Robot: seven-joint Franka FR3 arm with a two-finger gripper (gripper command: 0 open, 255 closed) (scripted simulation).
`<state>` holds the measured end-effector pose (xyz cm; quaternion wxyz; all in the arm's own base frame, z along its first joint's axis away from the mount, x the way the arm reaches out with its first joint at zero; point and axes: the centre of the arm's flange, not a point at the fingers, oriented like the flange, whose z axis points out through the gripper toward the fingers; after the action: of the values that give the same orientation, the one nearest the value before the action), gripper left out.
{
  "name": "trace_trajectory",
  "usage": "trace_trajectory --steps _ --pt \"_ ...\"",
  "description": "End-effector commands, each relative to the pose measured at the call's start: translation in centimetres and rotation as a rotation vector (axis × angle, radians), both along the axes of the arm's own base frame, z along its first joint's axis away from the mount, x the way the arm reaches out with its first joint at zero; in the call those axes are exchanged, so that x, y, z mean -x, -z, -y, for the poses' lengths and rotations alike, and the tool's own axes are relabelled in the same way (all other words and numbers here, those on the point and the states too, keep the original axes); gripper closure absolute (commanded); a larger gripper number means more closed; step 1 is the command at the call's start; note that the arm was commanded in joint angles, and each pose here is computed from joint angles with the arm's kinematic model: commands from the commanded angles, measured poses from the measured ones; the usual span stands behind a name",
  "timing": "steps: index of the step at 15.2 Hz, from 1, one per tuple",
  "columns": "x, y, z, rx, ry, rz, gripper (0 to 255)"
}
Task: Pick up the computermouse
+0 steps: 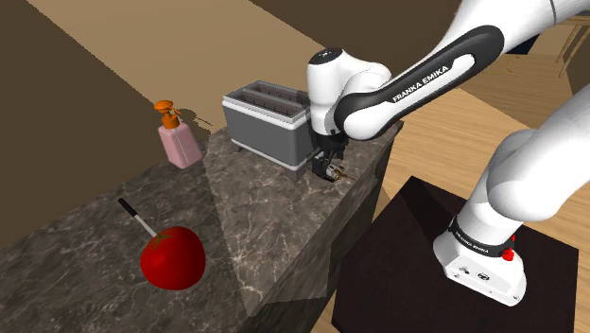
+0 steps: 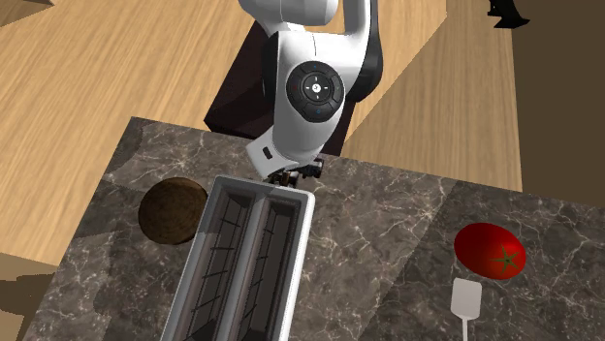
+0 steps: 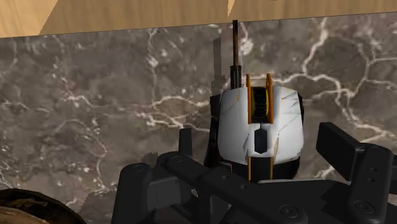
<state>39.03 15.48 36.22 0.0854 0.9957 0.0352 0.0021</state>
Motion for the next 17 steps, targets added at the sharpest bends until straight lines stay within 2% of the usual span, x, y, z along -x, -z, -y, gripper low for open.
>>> trace_trajectory --steps 1,3,4,13,17 --pt "0.0 1.1 0.0 0.000 0.000 0.000 0" --pt "0.0 1.4 0.0 0.000 0.000 0.000 0" --pt "0.0 1.4 -0.1 0.000 0.000 0.000 255" --pt "0.0 1.4 0.0 0.000 0.000 0.000 255" --pt "0.0 -0.7 0.0 0.000 0.000 0.000 255"
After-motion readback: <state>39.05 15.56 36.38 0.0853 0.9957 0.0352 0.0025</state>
